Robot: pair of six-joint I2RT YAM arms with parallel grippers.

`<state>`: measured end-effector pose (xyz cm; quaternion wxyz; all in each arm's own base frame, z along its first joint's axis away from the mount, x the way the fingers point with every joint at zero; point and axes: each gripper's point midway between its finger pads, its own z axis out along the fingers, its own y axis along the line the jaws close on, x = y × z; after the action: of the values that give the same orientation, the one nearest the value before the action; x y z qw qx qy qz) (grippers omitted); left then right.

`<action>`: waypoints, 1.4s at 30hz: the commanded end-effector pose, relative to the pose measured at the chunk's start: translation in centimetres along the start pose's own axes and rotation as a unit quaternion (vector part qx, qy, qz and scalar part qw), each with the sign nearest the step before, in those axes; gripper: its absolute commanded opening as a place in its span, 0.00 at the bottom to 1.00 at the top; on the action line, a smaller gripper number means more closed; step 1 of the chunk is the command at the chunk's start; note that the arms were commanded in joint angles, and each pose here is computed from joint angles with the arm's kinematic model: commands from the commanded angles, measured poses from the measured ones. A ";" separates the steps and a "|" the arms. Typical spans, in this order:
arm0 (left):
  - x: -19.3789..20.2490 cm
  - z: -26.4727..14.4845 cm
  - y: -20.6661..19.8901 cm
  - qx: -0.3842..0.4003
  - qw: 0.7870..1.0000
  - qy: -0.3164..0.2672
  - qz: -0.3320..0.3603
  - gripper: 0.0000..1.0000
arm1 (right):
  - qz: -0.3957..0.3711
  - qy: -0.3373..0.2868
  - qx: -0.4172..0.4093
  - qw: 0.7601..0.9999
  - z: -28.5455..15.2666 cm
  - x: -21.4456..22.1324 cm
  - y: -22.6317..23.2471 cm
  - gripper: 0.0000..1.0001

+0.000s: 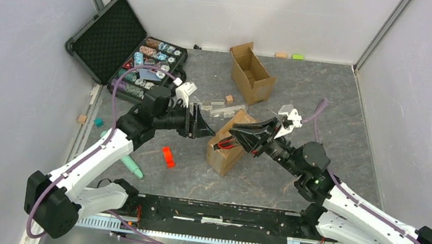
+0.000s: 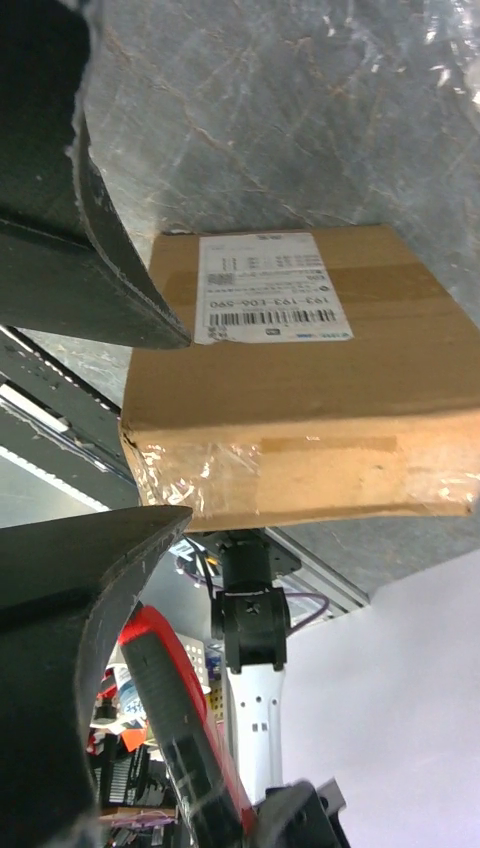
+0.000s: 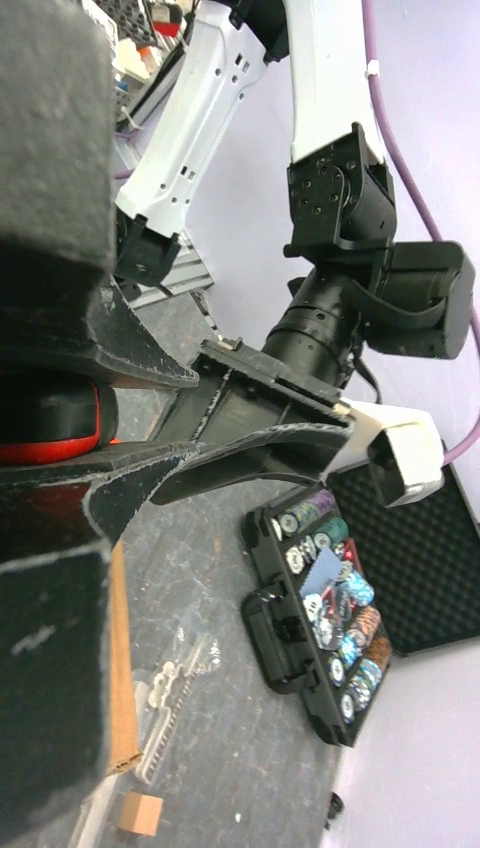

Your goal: Unpack the express box

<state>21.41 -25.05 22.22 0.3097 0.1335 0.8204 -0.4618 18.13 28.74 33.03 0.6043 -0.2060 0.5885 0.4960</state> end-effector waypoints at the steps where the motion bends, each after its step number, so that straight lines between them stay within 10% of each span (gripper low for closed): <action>1: 1.2 0.1 1.3 -0.022 0.999 0.024 0.010 0.64 | -0.037 -0.085 0.001 0.996 0.2 -3.2 0.4 0.00; 42: 2.6 1.1 2.6 -0.029 0.998 0.053 -0.004 0.26 | -0.035 -0.069 0.018 0.997 0.8 0.2 -0.7 0.00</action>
<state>21.00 -25.04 19.86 0.2704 0.1386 0.8404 -0.4488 19.24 29.34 30.97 0.6488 -0.1964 0.5707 0.4634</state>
